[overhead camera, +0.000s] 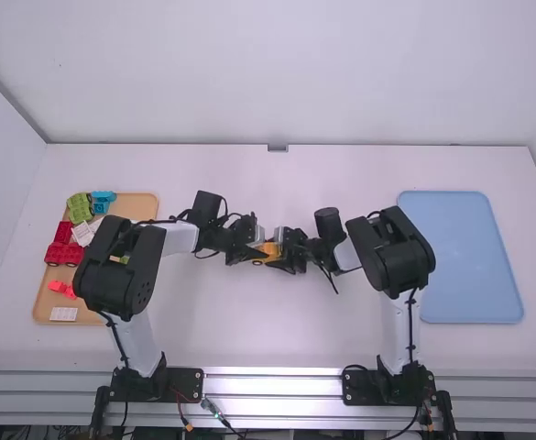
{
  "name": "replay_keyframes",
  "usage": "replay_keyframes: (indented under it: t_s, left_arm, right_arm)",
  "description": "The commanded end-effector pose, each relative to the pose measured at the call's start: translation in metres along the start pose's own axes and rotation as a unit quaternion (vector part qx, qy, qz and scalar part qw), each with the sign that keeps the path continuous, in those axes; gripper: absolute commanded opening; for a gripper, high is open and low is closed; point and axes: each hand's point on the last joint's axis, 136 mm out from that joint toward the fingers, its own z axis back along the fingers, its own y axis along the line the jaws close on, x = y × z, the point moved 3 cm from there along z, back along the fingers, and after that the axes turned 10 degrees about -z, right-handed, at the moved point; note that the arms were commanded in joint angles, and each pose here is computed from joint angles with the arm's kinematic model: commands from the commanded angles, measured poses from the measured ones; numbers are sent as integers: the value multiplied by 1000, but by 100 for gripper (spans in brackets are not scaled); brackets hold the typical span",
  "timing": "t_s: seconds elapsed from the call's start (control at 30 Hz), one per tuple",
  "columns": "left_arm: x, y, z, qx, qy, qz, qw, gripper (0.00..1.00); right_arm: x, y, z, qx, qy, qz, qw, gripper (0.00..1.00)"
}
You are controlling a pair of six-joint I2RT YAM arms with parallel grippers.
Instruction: Assemble lego blocks to make yellow taxi
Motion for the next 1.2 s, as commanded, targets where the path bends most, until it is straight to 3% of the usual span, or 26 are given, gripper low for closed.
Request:
replay_keyframes:
  t_s: [0.0, 0.33, 0.83, 1.17]
  left_arm:
    - [-1, -3, 0, -3, -4, 1, 1000, 2]
    - [0, -8, -2, -12, -4, 10, 1000, 2]
    - [-4, -19, -4, -23, -2, 22, 1000, 2]
    - [-5, -17, -6, 19, -37, 26, 999, 2]
  right_arm:
    - [-11, 4, 1, 5, 13, -11, 1000, 56]
    - [-14, 13, 2, 29, 10, 13, 999, 50]
    - [-15, 11, 4, 25, 9, 5, 1000, 50]
    - [-14, 11, 4, 26, 8, 6, 1000, 51]
